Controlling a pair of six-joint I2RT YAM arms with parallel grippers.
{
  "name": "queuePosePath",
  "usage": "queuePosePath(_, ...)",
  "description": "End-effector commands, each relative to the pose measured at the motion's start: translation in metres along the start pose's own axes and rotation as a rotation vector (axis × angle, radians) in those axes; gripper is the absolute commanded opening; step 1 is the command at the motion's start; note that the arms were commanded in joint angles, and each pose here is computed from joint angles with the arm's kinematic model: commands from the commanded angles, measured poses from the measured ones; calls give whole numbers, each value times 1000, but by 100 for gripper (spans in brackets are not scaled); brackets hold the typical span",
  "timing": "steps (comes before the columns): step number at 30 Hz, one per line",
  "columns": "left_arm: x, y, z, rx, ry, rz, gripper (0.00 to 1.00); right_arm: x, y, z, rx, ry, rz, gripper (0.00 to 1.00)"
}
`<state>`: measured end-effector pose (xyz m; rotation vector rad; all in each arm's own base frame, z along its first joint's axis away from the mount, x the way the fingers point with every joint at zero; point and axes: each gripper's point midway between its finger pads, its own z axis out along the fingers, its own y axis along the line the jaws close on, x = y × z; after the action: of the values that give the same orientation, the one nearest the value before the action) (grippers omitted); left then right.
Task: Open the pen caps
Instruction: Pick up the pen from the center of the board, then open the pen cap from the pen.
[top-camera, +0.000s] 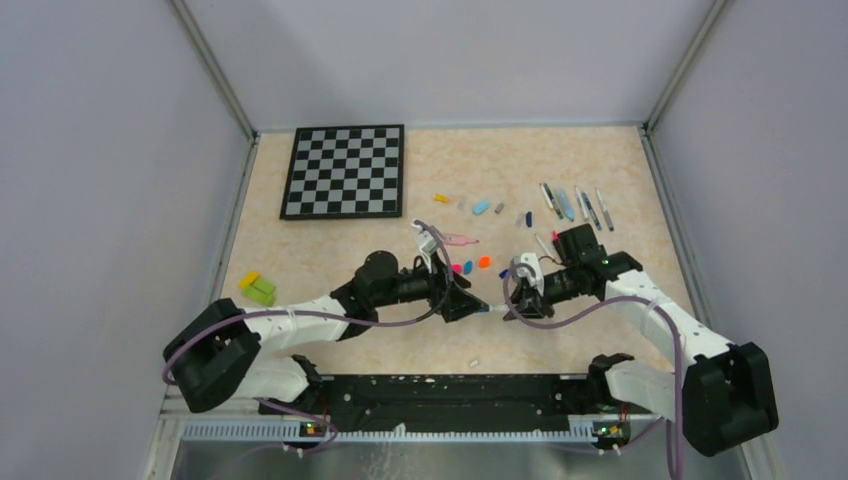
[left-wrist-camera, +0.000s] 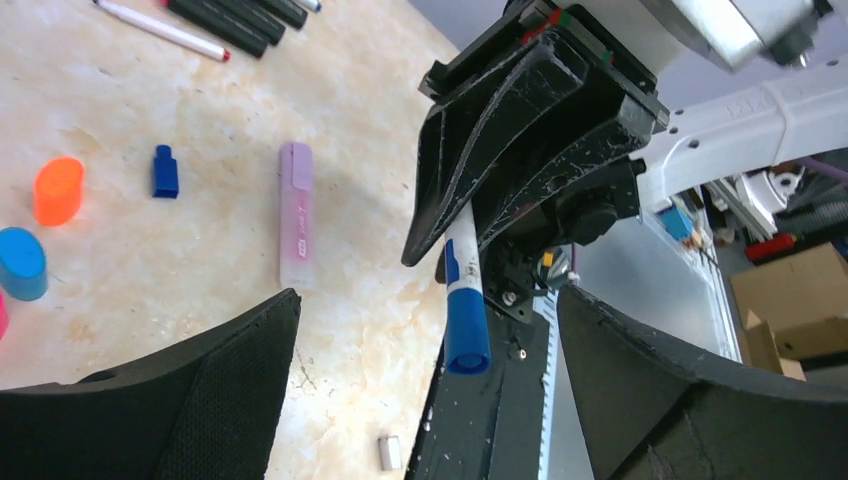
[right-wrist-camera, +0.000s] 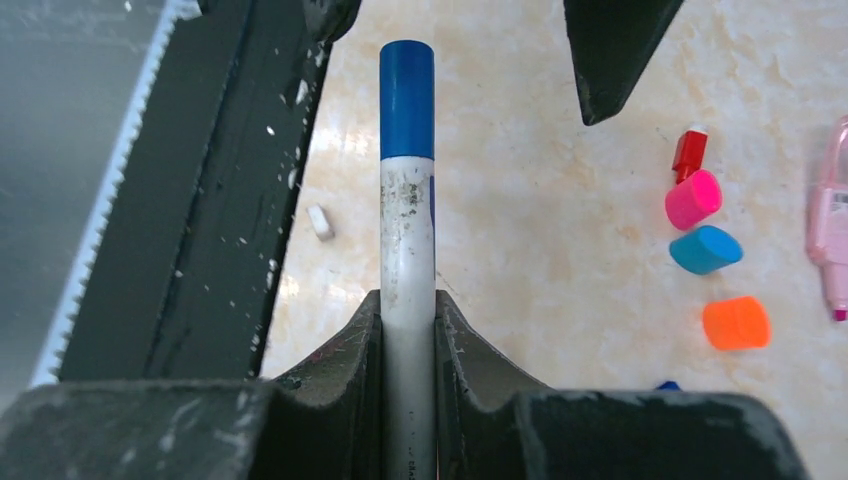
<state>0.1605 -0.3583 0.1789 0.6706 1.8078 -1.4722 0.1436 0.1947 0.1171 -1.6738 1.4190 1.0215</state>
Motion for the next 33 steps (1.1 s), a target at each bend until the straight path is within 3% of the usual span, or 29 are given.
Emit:
queuePosePath(1, -40, -15, -9, 53, -235, 41, 99, -37, -11, 1, 2, -155, 180, 0)
queuePosePath(8, -45, -20, -9, 113, -319, -82, 98, -43, -23, 8, 13, -227, 406, 0)
queuePosePath(11, -49, -16, -10, 90, -354, -110, 93, -40, -25, 10, 17, -224, 450, 0)
queuePosePath(22, -48, -10, -4, 68, -353, -162, 61, -37, -32, 12, 45, -223, 492, 0)
queuePosePath(28, -45, -11, 1, 77, -339, -177, 50, -36, -33, 12, 50, -224, 507, 0)
queuePosePath(33, -46, -10, 0, 73, -344, -180, 24, -35, -33, 13, 50, -222, 515, 0)
